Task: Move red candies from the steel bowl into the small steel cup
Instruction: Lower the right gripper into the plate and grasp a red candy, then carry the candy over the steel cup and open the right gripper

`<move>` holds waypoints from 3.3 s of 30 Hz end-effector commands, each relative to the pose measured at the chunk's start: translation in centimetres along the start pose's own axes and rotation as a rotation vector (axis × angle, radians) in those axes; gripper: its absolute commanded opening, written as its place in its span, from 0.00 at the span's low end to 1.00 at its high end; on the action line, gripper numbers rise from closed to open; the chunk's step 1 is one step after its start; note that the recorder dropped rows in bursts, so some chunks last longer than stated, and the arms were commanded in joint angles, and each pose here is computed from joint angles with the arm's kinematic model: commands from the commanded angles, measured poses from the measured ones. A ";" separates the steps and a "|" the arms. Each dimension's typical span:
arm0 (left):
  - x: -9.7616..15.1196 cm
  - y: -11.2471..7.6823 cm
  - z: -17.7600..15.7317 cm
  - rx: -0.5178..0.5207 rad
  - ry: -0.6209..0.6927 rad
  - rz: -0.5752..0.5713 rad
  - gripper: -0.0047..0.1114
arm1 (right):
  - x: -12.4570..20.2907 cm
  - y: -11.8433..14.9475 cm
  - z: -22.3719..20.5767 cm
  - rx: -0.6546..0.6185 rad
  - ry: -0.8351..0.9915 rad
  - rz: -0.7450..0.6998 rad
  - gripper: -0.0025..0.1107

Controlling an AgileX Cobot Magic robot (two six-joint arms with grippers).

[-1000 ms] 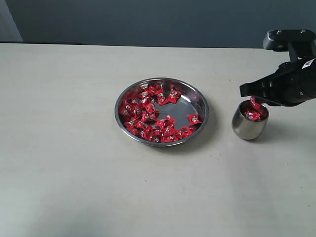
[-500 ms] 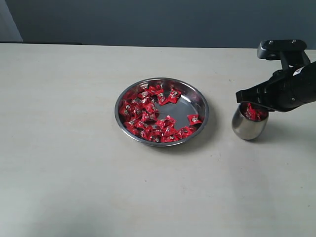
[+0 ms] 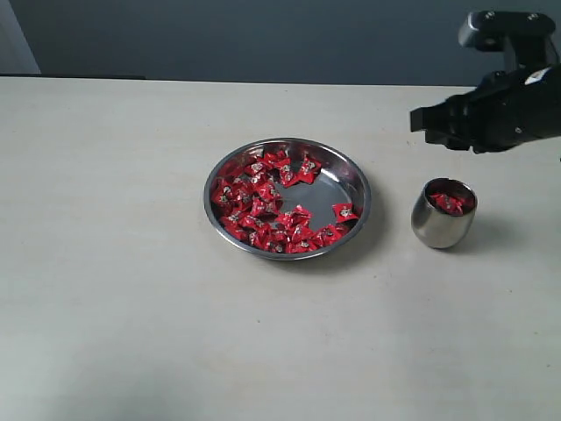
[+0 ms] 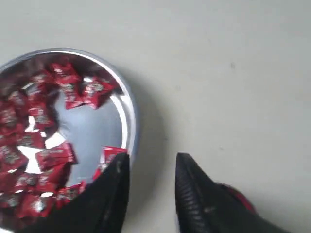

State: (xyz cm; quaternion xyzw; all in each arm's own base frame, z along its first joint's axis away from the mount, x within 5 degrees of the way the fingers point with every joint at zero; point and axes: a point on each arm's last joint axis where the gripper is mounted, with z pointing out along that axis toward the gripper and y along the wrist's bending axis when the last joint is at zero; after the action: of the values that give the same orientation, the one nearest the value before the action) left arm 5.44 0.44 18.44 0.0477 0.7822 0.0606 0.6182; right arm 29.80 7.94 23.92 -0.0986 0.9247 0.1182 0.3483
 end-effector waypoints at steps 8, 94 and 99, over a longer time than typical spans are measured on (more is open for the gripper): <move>-0.1 0.0 0.0 -0.001 -0.012 -0.003 0.04 | -2.0 10.4 5.7 -0.211 0.027 -0.308 0.44; -0.1 0.0 0.0 -0.001 -0.012 -0.003 0.04 | 4.3 -4.4 0.0 0.099 0.054 0.107 0.02; -0.1 0.0 0.0 -0.001 -0.012 -0.003 0.04 | 5.0 -4.7 1.2 0.096 0.103 0.119 0.02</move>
State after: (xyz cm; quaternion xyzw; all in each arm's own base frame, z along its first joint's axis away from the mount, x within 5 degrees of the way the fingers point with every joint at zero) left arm 5.44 0.44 18.44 0.0477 0.7822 0.0606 0.6182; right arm 28.00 3.46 19.83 -0.0324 0.9453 0.0913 0.3116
